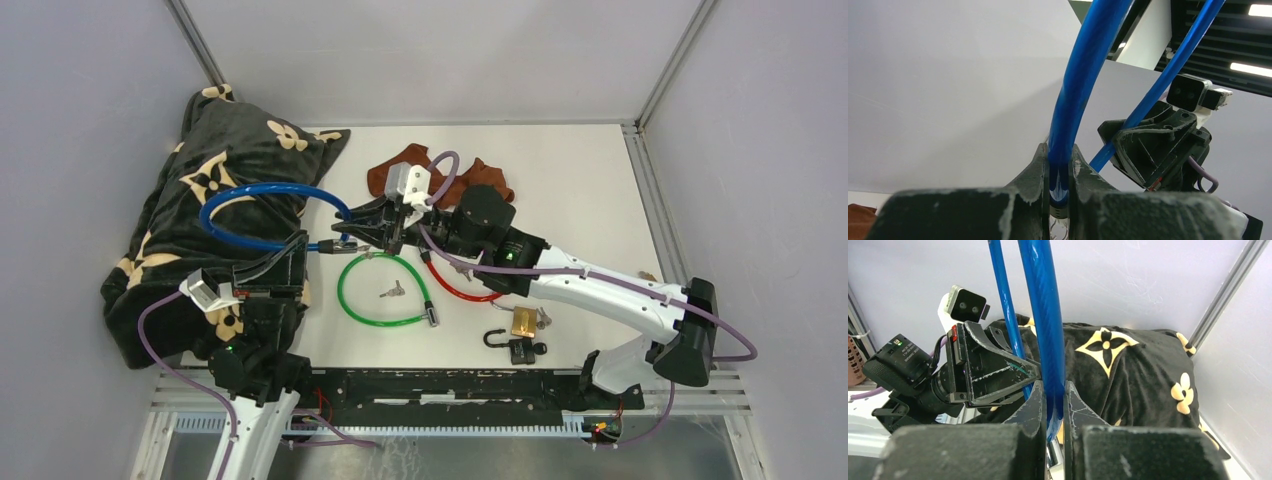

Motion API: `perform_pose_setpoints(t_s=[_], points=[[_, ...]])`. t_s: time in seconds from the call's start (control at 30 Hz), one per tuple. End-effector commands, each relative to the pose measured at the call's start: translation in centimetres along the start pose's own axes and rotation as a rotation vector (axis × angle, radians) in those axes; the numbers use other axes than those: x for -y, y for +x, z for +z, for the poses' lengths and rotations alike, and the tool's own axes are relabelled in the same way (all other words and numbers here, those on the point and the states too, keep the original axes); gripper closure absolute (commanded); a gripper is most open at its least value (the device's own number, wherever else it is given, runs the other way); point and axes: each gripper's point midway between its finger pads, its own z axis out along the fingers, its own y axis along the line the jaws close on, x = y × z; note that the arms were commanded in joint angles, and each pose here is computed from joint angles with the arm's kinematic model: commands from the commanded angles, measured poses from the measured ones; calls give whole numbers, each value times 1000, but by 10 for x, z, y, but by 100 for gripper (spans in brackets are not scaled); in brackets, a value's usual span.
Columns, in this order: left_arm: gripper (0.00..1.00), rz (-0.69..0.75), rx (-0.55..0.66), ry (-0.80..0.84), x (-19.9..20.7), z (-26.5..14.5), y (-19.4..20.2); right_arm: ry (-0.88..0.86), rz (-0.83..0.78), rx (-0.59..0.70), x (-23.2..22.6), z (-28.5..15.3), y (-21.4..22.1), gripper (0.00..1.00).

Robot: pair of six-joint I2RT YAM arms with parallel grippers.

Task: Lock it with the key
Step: Lock the lock.

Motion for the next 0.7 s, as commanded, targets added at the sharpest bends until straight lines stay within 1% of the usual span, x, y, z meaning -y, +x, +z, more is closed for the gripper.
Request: perform_pose_setpoints(t_s=[0.0, 0.1, 0.2, 0.23, 0.27, 0.33, 0.37, 0.4, 0.43, 0.47, 0.5, 0.57, 0.67], points=[[98, 56, 29, 48, 9, -2, -7, 58, 22, 221, 12, -22, -73, 100], [98, 57, 26, 45, 9, -2, -7, 51, 17, 228, 11, -27, -77, 100], [98, 58, 29, 48, 10, -2, -8, 46, 7, 165, 12, -26, -59, 99], [98, 57, 28, 49, 10, -2, -8, 48, 15, 141, 13, -26, -51, 92], [98, 57, 28, 49, 10, -2, -8, 45, 18, 124, 13, -26, -45, 80], [98, 56, 29, 48, 10, -2, -8, 14, 9, 81, 10, -28, -32, 44], [98, 57, 31, 50, 11, -2, -9, 6, -22, 50, 10, -30, -24, 35], [98, 60, 33, 51, 11, -1, -9, 0, -46, 22, 10, -33, -16, 28], [98, 60, 33, 54, 12, -1, -9, 0, -58, -6, 10, -38, -7, 24], [98, 60, 34, 55, 12, -1, -10, -11, -70, -24, 10, -43, 0, 21], [98, 59, 34, 55, 12, -2, -9, -47, -76, -48, 7, -48, 11, 20], [98, 59, 34, 53, 11, -2, -9, -135, -72, -116, -1, -56, 34, 22], [98, 57, 33, 52, 11, -2, -9, -178, -66, -215, -5, -61, 66, 25]])
